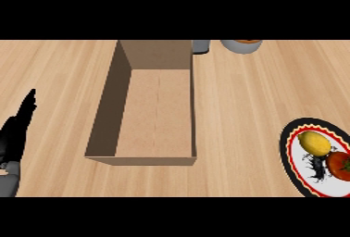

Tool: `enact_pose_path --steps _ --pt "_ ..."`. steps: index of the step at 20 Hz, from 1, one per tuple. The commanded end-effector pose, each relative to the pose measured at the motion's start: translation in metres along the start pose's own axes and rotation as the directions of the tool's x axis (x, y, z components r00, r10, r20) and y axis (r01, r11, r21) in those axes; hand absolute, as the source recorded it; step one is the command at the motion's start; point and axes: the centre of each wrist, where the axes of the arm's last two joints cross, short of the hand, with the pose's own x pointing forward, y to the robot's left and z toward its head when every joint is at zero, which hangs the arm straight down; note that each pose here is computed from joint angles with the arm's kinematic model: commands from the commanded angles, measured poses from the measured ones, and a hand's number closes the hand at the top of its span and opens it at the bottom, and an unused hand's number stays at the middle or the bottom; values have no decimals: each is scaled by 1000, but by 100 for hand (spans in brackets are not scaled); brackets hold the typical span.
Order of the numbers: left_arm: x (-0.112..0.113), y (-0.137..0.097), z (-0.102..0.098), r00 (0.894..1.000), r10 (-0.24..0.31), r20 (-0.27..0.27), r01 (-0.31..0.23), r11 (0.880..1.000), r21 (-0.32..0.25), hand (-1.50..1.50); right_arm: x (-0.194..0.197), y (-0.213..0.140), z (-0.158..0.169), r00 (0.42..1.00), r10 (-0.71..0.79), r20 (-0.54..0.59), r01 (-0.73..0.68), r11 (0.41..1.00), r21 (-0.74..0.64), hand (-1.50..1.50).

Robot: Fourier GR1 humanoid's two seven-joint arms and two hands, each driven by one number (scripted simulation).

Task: Pick the tomato from the plate and place it in the cardboard box

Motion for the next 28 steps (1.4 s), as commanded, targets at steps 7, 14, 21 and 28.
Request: enact_pose_path --steps 7,14,21,28 --pt "-5 -7 8 1000 20 2 -20 1000 -8 0 22 4 -31 999 38 -24 -37 999 35 -150" --pt "2 -19 -1 1000 19 -11 -19 1000 4 0 36 23 -12 1000 5 27 -7 999 51 -150" --pt "-29 14 4 1000 16 7 -16 1000 1 0 52 28 -24 994 0 107 -6 999 48 -150" --pt "-16 -6 15 1000 -3 1 3 1000 -1 0 78 35 -17 997 67 27 -70 991 112 -150"
